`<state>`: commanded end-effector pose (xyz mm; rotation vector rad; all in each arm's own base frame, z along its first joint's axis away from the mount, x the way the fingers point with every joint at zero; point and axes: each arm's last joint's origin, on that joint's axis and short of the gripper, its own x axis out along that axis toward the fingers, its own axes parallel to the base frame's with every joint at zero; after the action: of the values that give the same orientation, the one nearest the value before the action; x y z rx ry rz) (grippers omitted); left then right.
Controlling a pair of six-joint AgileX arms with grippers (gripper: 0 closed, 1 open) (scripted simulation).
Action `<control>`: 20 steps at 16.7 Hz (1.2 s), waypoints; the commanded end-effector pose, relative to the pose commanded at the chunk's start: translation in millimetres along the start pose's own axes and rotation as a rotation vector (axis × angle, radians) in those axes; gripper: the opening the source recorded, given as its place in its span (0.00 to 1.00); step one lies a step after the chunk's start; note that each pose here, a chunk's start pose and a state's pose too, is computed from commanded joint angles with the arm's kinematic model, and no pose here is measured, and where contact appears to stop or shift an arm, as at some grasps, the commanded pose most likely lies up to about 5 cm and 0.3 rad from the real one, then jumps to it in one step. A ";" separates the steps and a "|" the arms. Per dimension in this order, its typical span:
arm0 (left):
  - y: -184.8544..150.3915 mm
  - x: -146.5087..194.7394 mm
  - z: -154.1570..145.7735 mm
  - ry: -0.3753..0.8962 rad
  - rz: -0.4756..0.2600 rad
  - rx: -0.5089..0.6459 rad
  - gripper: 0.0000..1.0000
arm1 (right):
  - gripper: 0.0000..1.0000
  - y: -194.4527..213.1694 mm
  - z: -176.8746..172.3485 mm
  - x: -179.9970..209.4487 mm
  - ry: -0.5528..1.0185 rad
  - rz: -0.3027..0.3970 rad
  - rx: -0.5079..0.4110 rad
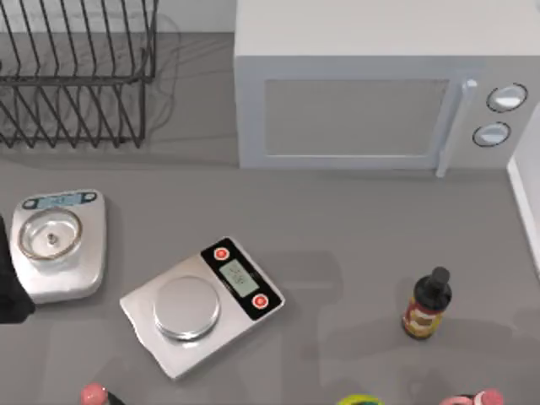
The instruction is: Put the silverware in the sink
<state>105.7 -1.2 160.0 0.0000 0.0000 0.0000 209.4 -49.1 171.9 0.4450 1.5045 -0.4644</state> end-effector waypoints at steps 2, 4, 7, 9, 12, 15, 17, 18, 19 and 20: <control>0.0 0.0 0.0 0.000 0.000 0.000 1.00 | 0.00 -1.3 -1.8 -21.4 0.003 -0.001 0.003; 0.0 0.0 0.0 0.000 0.000 0.000 1.00 | 0.00 -2.4 -3.8 -37.6 -0.011 0.004 0.003; 0.0 0.0 0.0 0.000 0.000 0.000 1.00 | 0.00 -2.8 -4.9 -42.8 -0.019 0.007 0.003; 0.0 0.0 0.0 0.000 0.000 0.000 1.00 | 0.00 -2.3 -4.8 -41.4 -0.014 0.006 0.003; 0.0 0.0 0.0 0.000 0.000 0.000 1.00 | 0.00 -0.1 1.1 -43.9 -0.005 0.002 0.006; 0.0 0.0 0.0 0.000 0.000 0.000 1.00 | 0.00 10.3 26.0 -51.3 0.035 -0.013 0.010; 0.0 0.0 0.0 0.000 0.000 0.000 1.00 | 0.00 22.3 52.4 -57.9 0.062 -0.024 0.009; 0.0 0.0 0.0 0.000 0.000 0.000 1.00 | 0.00 29.6 68.1 -61.5 0.072 -0.029 0.007; 0.0 0.0 0.0 0.000 0.000 0.000 1.00 | 0.00 37.8 85.0 -65.3 0.079 -0.032 0.006; 0.0 0.0 0.0 0.000 0.000 0.000 1.00 | 0.00 46.4 102.7 -68.8 0.083 -0.033 0.005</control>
<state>105.7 -1.2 160.0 0.0000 0.0000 0.0000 319.9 -65.6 242.4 0.4479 1.5932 -0.4807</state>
